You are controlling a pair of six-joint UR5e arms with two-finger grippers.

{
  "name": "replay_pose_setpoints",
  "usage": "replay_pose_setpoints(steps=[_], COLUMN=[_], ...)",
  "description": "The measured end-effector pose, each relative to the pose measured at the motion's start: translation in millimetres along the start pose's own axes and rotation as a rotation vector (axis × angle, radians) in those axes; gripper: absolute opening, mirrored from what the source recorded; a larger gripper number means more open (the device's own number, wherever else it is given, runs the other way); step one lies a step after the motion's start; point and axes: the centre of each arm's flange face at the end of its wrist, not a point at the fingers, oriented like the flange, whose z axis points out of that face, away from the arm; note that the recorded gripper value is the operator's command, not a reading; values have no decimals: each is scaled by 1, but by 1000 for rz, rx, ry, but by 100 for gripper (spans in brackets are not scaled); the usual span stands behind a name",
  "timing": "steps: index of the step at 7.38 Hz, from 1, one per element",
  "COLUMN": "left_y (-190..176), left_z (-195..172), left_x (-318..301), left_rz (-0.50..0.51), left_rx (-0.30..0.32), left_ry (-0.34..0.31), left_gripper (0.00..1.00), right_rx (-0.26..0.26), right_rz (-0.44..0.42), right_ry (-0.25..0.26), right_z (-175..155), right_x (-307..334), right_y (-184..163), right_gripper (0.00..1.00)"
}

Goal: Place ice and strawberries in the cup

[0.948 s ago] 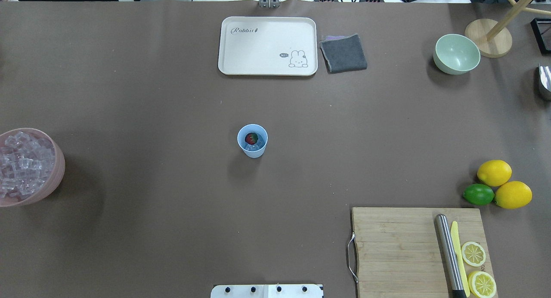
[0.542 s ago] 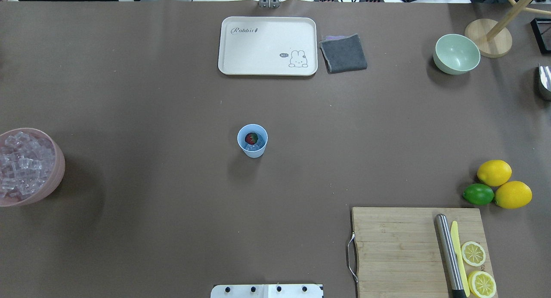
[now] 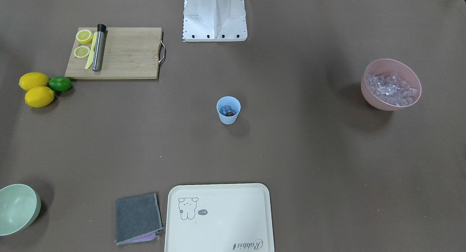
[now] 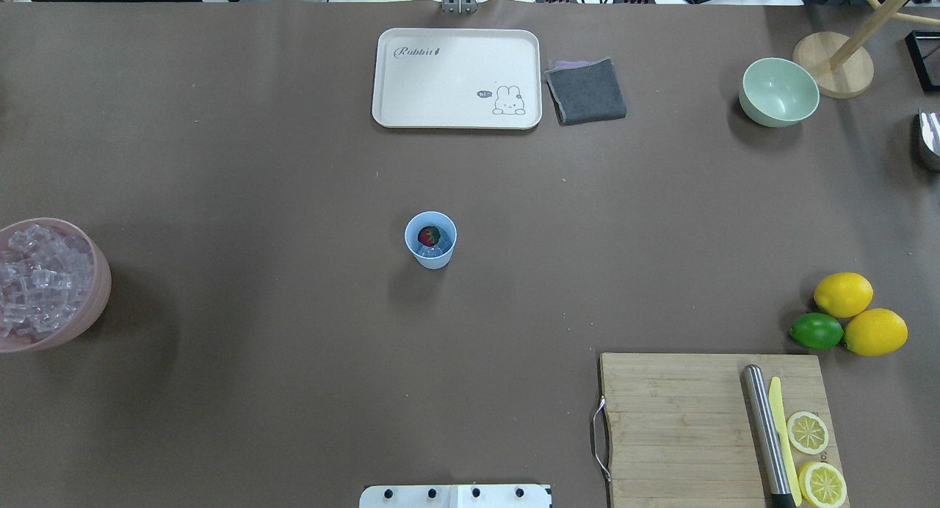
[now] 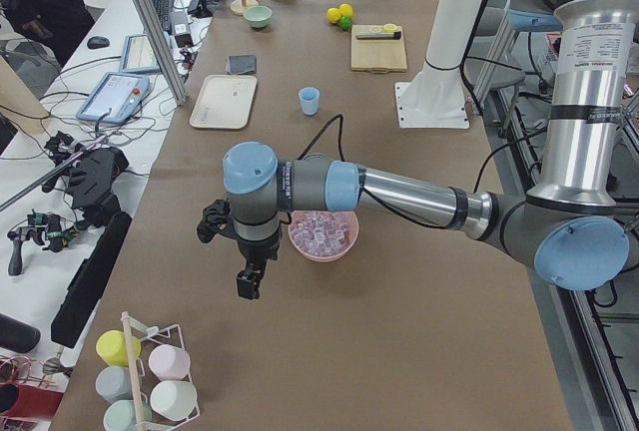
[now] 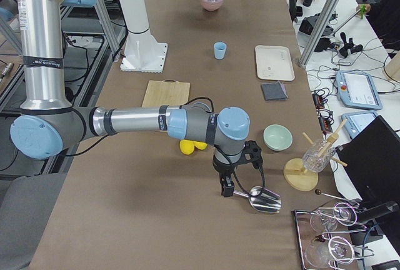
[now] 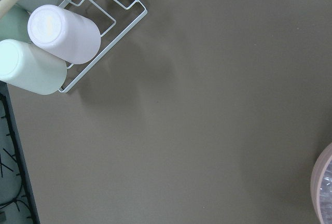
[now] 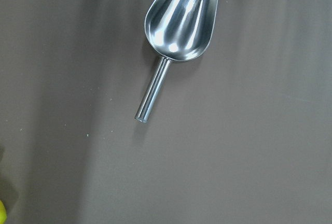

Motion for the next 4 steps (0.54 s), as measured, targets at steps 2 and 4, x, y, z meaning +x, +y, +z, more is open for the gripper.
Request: replay_pose_setpoints(steps=[2,4], left_y=[1,8], left_z=[1,7], left_x=[-1,-3], left_rz=[-2,-7], left_rx=[-2,-9], left_ry=[0,2], left_gripper=[97,97], right_rx=[0,1], right_rz=[0,-1], right_ry=[0,-1], right_z=[0,0], right_x=[0,0], right_y=[0,0], right_gripper=[100,100])
